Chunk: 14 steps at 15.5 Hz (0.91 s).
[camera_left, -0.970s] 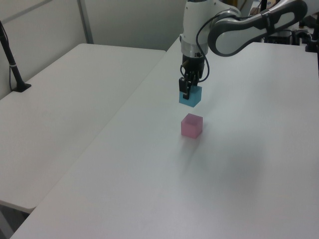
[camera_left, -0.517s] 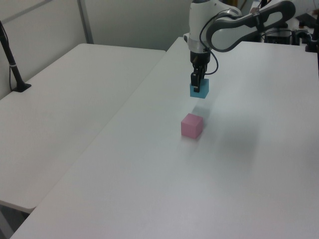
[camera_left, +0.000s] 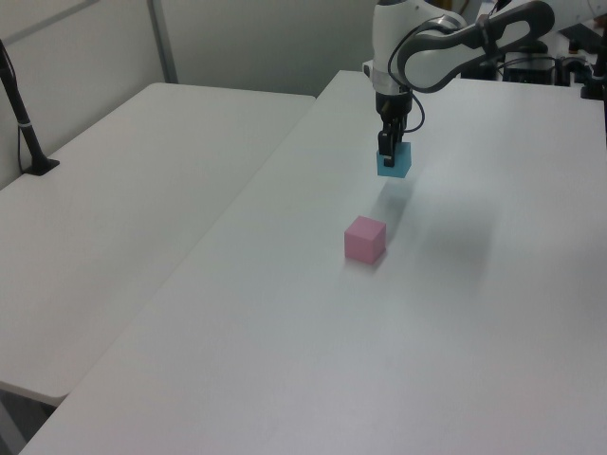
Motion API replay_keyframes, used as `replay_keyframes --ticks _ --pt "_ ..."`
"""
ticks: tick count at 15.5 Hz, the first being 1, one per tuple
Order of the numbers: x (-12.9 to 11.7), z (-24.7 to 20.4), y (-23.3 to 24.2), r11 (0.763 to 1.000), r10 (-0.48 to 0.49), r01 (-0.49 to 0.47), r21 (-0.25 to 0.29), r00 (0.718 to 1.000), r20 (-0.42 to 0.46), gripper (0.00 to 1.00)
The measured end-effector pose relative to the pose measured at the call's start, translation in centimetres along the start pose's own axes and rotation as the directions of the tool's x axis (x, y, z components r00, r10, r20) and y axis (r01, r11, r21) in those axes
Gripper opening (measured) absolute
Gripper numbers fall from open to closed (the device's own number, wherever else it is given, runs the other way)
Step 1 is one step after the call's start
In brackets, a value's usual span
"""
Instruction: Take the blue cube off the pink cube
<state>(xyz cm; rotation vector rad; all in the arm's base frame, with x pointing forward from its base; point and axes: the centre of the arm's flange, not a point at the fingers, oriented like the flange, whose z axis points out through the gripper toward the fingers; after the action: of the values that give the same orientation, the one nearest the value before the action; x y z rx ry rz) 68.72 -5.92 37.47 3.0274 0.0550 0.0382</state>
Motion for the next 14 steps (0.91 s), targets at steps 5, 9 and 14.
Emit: replay_keyframes --ticks 5,9,14 --pt "-0.2 1.3 1.8 1.0 0.025 -0.025 0.001 1.0 0.019 0.62" --pt "1.0 2.6 3.1 0.999 0.043 -0.043 0.001 0.996 -0.077 0.62" --pt "2.4 3.4 3.6 0.999 0.05 -0.05 0.002 0.993 -0.109 0.8"
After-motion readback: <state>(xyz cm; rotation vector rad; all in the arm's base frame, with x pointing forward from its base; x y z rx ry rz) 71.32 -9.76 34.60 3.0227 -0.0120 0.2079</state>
